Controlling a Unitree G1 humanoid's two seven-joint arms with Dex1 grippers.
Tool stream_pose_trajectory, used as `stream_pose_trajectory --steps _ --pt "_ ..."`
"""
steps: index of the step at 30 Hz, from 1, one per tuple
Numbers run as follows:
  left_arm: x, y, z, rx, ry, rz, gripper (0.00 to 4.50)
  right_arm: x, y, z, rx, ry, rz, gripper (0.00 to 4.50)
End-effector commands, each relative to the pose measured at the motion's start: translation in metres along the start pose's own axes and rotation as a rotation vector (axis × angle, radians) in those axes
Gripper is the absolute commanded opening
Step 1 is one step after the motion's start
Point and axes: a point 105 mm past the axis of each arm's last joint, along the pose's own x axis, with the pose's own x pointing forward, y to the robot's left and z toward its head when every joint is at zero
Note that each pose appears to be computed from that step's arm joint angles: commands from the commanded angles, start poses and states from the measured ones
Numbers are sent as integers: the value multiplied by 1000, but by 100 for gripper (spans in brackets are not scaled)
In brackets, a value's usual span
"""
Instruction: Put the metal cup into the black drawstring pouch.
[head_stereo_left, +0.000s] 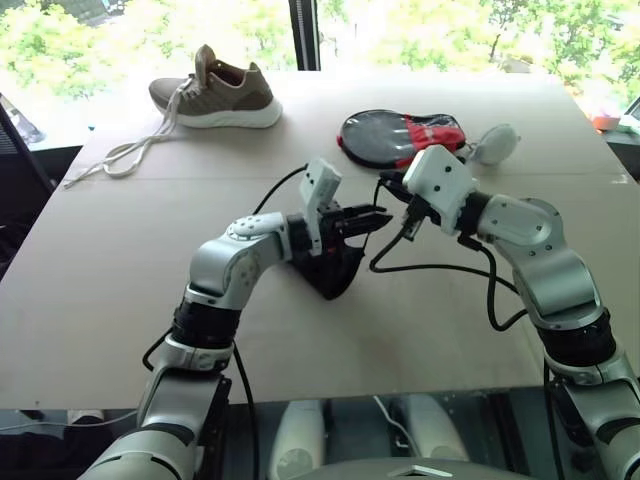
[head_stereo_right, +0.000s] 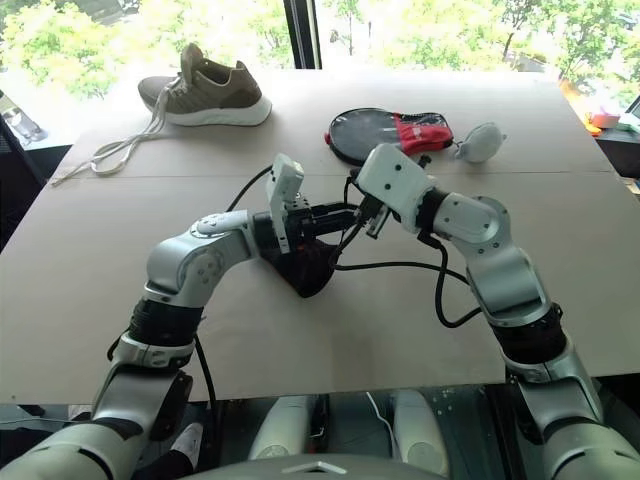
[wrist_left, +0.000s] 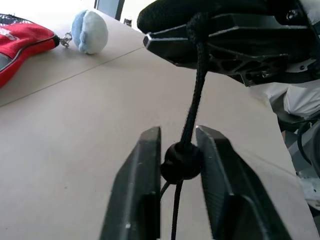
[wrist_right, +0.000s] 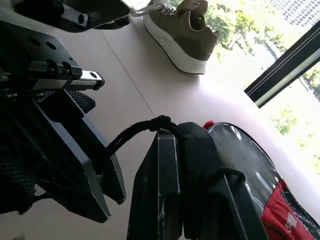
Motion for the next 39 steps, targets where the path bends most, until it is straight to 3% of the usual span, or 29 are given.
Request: stream_pose_trajectory --steps 1,7,11,15,19,23,24,25,27,28,31,35,39 --pt "3 -7 10 36 -28 -36 18 -6 -16 12 -23 -34 -67 0" --pt "-5 -4 -6 -2 38 2 18 -27 -69 -57 103 168 -292 0" --pt "-14 -4 -23 -30 95 47 18 -59 -115 -116 158 361 -493 0" --pt "-19 -2 -36 -57 139 92 18 -86 -143 -156 140 504 -603 0" --pt "-19 -1 -46 -46 183 118 18 -85 -145 -166 104 530 -565 0" --pt "-18 7 -48 40 187 190 18 -68 -124 -162 128 460 -447 0" --pt "-17 6 -46 54 166 186 18 -65 -108 -161 146 451 -353 0" --pt "-18 6 -39 24 115 184 18 -64 -96 -158 155 434 -292 29" --pt "-22 0 -19 -23 -5 148 120 -68 -73 -155 192 416 -195 94" --pt "-24 -2 -14 -26 -37 143 144 -71 -67 -154 203 414 -176 127" --pt "-35 0 6 -21 -123 198 282 -87 -54 -148 254 388 -166 275" --pt "-61 0 28 -2 -209 311 447 -112 -33 -121 345 234 -169 448" --pt "-89 6 33 95 -289 480 447 -124 -10 -101 399 124 -176 448"
